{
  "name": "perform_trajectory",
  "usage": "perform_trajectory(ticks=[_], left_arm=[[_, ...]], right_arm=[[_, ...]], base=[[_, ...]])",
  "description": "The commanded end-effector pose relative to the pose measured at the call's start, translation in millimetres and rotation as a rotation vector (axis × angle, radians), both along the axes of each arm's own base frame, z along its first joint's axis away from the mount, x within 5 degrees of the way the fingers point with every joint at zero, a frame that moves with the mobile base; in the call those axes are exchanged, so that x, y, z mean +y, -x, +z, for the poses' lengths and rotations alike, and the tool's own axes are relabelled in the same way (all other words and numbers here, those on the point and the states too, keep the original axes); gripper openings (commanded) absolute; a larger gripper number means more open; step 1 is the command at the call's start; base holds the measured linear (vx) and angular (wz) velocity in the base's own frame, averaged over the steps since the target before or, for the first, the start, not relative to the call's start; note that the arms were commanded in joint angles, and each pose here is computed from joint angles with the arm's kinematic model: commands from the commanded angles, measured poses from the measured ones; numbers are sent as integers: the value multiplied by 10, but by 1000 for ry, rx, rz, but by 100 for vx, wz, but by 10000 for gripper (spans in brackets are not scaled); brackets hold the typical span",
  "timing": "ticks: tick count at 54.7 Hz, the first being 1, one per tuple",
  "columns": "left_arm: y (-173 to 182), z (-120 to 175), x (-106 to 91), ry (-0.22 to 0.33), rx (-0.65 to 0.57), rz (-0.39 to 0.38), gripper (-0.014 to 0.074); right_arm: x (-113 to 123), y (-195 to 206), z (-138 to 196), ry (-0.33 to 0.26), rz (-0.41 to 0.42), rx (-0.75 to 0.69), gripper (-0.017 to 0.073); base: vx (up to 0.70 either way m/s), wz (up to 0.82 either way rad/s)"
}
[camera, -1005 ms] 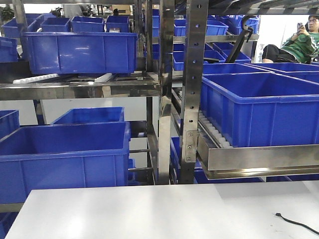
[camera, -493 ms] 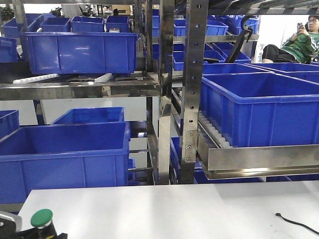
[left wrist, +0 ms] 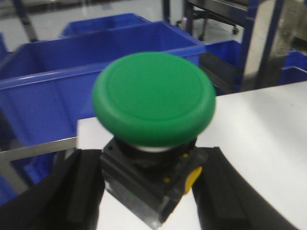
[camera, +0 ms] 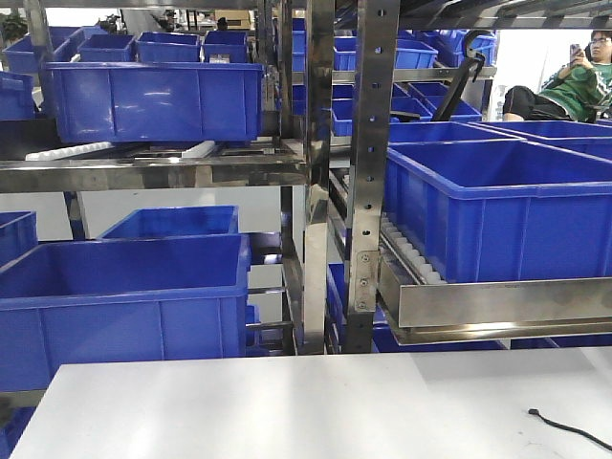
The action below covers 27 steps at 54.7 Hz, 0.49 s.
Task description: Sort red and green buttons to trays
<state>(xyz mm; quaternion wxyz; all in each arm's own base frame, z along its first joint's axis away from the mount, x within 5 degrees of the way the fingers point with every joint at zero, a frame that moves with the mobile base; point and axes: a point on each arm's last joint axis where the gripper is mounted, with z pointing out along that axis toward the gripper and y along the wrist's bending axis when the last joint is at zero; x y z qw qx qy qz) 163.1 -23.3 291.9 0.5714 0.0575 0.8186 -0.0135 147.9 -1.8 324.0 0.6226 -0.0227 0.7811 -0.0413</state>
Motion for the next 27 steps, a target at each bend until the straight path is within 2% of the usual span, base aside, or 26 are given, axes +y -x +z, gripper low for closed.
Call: perform_trajectory(ticks=[1,8,27], left_arm=[[169,238,42,47,-87,23,-1],[334,292,99,73,-101,57,-1],[403,342,111,81,-142,53,-1]], right_arm=[[13,41,220,22,22,-129,-8],[14,81,249,23,24,-151,-8],[13,80,245,21,23,-147,-8]], base=[[0,0],[0,0],[0,0]])
